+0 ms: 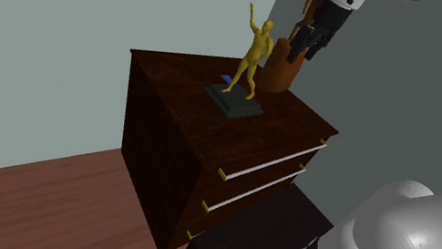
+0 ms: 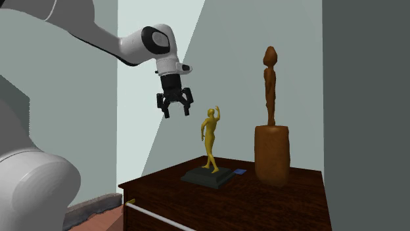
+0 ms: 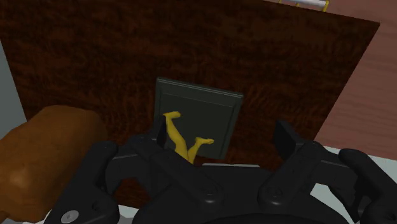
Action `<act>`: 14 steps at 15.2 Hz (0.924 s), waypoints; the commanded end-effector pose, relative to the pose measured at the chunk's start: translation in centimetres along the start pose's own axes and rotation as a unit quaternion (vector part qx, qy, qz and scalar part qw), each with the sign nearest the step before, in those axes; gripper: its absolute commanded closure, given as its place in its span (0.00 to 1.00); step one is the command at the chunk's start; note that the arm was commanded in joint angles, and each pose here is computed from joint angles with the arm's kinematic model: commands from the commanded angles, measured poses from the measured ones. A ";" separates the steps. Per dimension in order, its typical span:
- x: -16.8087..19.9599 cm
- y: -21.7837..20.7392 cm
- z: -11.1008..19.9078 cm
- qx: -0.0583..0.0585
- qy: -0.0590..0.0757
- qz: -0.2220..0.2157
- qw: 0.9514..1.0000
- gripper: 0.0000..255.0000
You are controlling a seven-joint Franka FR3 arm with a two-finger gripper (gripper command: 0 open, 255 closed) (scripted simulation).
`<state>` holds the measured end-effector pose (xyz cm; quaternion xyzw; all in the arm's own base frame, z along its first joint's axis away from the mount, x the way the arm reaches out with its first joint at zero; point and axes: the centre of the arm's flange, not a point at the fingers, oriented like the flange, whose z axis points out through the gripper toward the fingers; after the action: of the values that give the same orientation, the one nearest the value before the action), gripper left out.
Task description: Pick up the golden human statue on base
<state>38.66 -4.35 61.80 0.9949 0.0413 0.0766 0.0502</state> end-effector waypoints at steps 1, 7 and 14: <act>2.0 1.0 0.5 0.002 0.017 0.001 1.000 0.00; 7.8 4.2 1.1 0.008 0.065 0.003 0.998 0.00; 13.2 7.3 1.8 0.013 0.110 0.006 0.994 0.00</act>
<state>52.22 -10.39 63.07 0.9820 0.0418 0.1814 0.0319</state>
